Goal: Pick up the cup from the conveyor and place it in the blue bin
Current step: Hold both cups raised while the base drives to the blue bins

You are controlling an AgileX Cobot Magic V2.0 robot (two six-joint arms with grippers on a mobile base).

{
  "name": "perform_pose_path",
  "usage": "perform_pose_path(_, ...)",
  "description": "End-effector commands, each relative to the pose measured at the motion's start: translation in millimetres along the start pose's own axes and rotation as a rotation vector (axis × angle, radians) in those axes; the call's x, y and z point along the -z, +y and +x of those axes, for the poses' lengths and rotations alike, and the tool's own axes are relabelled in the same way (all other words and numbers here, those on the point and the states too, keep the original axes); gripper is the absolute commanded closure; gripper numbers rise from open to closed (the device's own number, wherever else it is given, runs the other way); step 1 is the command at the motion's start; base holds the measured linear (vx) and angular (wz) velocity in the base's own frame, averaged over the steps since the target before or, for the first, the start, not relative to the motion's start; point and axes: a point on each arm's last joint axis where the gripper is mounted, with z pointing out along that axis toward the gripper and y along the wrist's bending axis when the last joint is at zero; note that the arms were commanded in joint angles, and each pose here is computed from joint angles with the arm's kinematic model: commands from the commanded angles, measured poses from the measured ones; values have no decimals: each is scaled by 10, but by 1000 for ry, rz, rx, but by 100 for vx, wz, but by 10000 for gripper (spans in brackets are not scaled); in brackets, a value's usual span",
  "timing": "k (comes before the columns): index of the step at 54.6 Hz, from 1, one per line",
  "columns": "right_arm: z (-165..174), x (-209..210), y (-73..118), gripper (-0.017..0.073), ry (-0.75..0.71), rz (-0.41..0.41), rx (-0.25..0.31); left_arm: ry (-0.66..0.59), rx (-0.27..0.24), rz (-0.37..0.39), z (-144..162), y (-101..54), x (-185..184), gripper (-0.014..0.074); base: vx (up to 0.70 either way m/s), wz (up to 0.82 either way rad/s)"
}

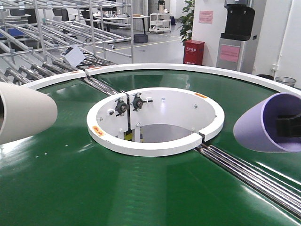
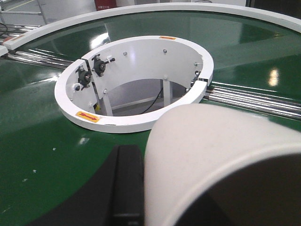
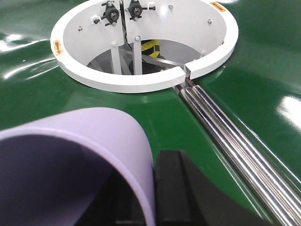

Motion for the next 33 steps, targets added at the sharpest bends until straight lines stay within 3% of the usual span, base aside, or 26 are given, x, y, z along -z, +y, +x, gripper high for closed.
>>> perform_pose_path(1, -153, 135, -1, 568, -129, 2, 9, -121, 12, -13, -175, -14, 98, 601, -8, -9)
perform_pose_path(16, -153, 135, -1, 568, -129, 2, 9, -121, 12, -12, -174, -15, 98, 601, -12, -24)
perform_pose_path(33, -153, 135, -1, 568, -129, 2, 9, -110, 12, -6, -165, -22, 105, 601, -15, -56)
